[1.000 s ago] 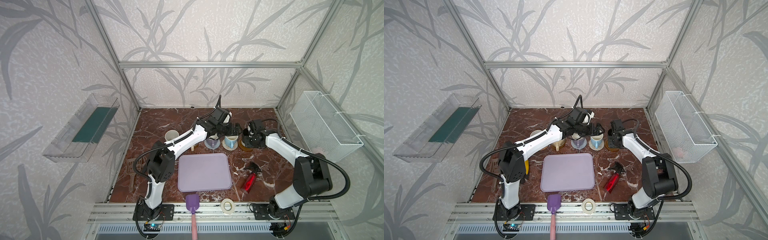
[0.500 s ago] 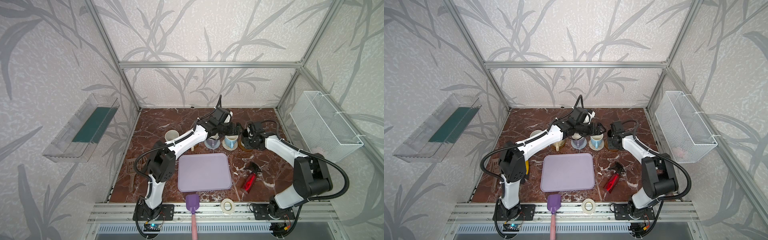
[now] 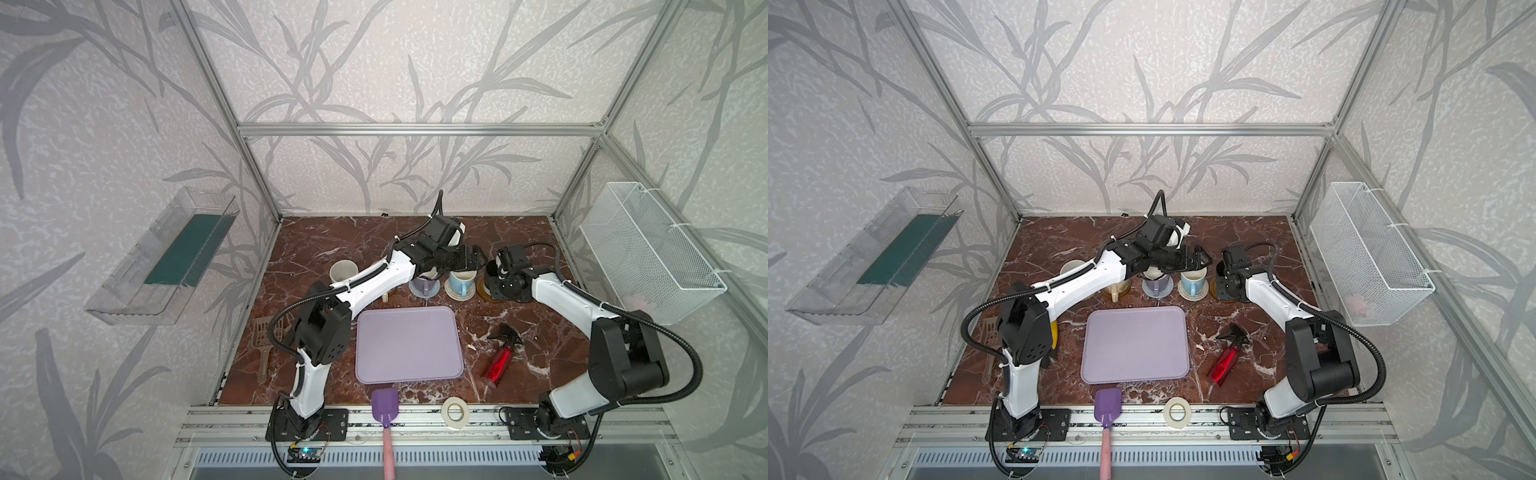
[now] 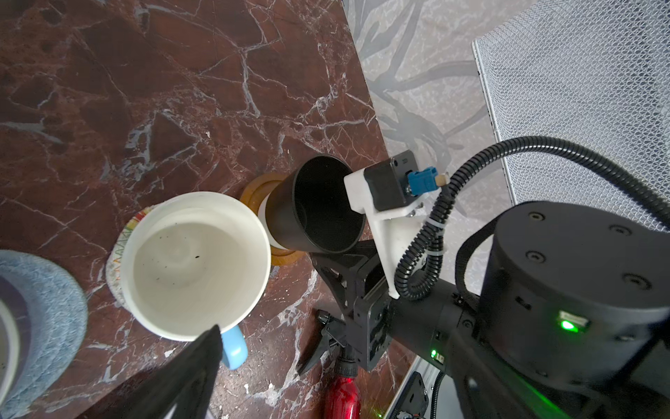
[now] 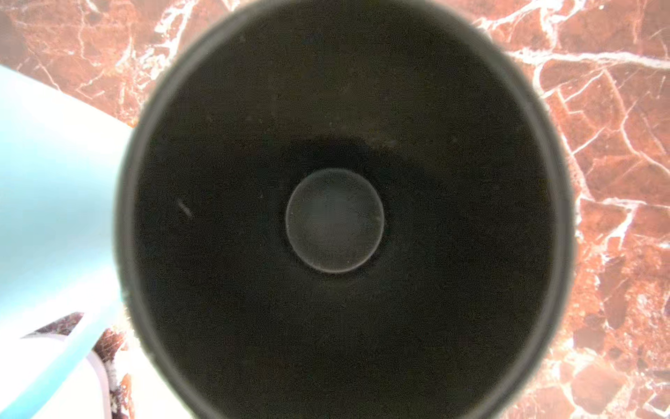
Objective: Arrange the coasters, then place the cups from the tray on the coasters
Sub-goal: 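Lower the black mug onto the orange-brown wooden coaster with right gripper, then open right gripper and raise it off the black mug while left arm draws back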
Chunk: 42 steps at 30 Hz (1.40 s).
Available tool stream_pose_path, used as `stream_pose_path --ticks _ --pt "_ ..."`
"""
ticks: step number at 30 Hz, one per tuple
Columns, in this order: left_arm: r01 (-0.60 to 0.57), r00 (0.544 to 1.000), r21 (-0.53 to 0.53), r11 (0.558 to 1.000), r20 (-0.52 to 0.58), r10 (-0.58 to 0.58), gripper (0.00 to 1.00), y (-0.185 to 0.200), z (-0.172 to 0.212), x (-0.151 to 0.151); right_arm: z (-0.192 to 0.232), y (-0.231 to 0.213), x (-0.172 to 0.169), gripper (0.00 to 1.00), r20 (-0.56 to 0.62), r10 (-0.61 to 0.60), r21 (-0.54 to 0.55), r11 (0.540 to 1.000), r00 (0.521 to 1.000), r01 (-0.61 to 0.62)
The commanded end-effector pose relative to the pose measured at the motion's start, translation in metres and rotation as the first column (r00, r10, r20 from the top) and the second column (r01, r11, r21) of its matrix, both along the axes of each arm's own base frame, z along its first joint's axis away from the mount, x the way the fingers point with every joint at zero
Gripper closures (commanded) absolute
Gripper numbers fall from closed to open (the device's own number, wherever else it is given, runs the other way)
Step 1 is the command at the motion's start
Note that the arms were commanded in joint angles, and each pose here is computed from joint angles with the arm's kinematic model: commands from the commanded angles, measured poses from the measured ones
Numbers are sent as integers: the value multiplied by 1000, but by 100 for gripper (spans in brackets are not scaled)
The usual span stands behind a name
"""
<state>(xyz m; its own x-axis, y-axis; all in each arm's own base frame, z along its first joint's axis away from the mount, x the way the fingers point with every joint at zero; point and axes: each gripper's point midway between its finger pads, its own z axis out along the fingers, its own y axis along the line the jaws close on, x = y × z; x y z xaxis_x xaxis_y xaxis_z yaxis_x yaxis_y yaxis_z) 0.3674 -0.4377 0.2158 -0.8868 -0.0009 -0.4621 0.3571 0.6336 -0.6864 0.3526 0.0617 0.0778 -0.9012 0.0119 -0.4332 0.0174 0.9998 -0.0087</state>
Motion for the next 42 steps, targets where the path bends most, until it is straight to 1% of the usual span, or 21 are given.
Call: stream_pose_path --ticks 1,6,13,16,18,22,24,30,33,34,35,36,38,40,41,42 --pt "1 1000 -19 1000 11 -1 1 -1 6 -3 3 -6 -4 97 13 -25 -8 1000 1000 25" --pt "-1 1000 -24 1000 14 1 1 -1 8 -3 -6 -2 -8 91 -9 -7 8 1000 1000 7" --pt "-1 1000 -24 1000 14 1 1 0 7 -4 -8 -4 -9 74 -11 -13 1 1000 1000 13" --pt "-1 1000 -29 1000 16 1 1 0 9 -4 -7 -4 -9 71 -17 -16 -2 1000 1000 16" --pt "-4 1000 -30 1000 18 5 1 1 10 -5 -3 -3 -8 67 -10 -15 4 1000 1000 15" --pt "-15 999 -35 999 30 16 1 4 14 -5 6 -2 -7 48 15 -19 22 1000 1000 19" --pt "-18 999 -39 999 38 20 1 6 19 -5 13 -2 -7 44 32 -20 26 999 999 20" --pt "-26 997 -37 999 66 29 1 17 39 -12 52 -3 -12 37 127 -39 57 998 991 32" --pt "-38 993 -16 999 109 39 1 34 54 -20 74 -3 -20 31 178 -44 83 996 983 29" --pt "-48 990 4 999 136 47 1 43 59 -23 81 -3 -24 9 194 -42 94 995 980 24" --pt "-70 983 40 997 176 62 1 56 61 -25 88 -3 -28 1 209 -48 104 994 977 27" --pt "-100 973 78 992 215 81 1 70 62 -26 93 -5 -33 1 223 -61 112 993 973 36" --pt "-181 939 161 970 323 122 1 105 58 -27 103 -6 -41 1 269 -58 127 992 962 24" --pt "-269 892 202 942 420 165 1 140 51 -29 110 -8 -49 1 323 -56 136 991 945 13" --pt "-302 872 209 930 455 181 1 156 48 -31 112 -10 -52 1 355 -64 138 990 933 16" --pt "-321 862 216 922 469 190 1 169 42 -34 113 -11 -55 1 381 -63 140 990 923 10"
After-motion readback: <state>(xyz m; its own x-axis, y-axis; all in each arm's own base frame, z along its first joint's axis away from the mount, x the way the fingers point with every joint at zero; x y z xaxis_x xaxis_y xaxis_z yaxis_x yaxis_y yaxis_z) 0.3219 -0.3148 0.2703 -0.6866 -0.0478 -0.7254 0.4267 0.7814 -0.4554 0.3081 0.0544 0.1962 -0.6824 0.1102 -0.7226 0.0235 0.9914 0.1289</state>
